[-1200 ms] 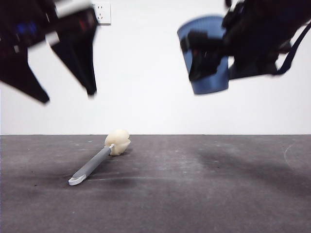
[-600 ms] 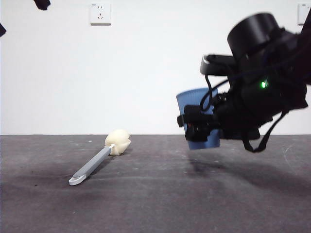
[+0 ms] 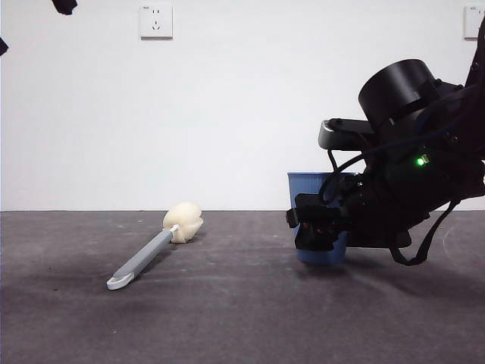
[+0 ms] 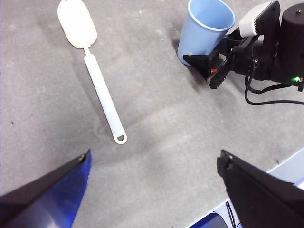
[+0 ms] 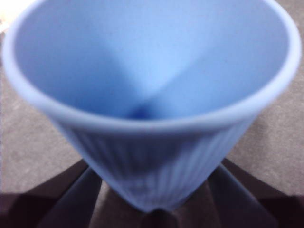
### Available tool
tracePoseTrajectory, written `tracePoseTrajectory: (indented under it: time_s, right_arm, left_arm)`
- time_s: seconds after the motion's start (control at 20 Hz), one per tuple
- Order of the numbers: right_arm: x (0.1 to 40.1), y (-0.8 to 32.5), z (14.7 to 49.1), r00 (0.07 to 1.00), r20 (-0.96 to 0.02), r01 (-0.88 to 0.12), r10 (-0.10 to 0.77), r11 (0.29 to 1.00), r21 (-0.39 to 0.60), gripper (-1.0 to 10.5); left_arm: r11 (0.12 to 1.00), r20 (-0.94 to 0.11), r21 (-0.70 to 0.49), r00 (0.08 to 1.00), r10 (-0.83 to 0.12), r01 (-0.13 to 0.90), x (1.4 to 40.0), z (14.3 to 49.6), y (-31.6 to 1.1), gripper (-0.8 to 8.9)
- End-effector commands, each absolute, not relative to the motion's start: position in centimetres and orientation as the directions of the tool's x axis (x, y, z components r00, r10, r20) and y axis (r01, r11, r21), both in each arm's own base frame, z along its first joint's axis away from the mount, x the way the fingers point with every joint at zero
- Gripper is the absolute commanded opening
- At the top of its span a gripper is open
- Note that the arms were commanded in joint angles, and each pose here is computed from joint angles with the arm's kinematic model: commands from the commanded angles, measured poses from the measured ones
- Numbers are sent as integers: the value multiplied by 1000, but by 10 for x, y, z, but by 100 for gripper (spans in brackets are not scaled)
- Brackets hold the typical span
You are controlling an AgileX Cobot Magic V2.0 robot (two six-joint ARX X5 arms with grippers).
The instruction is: Pick up the cup brush,pick up the cup,insert the brush into the cup,clean the cup,put the cup brush back,put the cup back to the fixed position on the table
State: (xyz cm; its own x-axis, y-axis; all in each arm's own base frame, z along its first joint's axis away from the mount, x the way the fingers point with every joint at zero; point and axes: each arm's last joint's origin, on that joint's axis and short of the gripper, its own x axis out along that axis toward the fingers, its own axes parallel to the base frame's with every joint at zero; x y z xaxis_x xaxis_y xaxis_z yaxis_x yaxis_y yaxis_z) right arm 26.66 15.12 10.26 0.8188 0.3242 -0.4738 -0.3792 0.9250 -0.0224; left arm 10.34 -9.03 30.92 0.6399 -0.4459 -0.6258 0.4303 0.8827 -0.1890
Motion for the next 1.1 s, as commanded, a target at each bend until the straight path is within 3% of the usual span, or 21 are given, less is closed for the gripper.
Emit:
tracePoseTrajectory:
  time_s: [0.05, 0.2, 0.4, 0.5, 0.75, 0.9, 1.1]
  right_arm:
    - [258, 147, 84, 754, -588, -370, 293, 929, -12, 270]
    - [257, 147, 85, 748, -596, -363, 292, 932, 1, 455]
    - [255, 146, 93, 747, -598, -357, 291, 934, 8, 489]
    - [253, 145, 98, 736, -615, -346, 283, 938, 18, 578]
    - [233, 137, 121, 654, -714, -330, 248, 944, 26, 576]
    - [209, 130, 158, 617, -728, -363, 301, 929, 76, 576]
    - [166, 109, 205, 546, -709, -434, 447, 874, 217, 568]
  left_arm:
    - [885, -630, -193, 638, -443, 424, 103, 307, -90, 448]
    - [885, -630, -193, 638, -443, 424, 103, 307, -90, 448]
    - [885, -631, -193, 638, -442, 424, 103, 307, -90, 448]
    - [885, -631, -192, 637, -442, 424, 103, 307, -90, 448]
    - [886, -640, -188, 632, -437, 423, 103, 306, -90, 448]
    - [884, -643, -173, 630, -435, 434, 102, 306, -90, 448]
    - [883, -648, -165, 627, -433, 440, 102, 305, -89, 447]
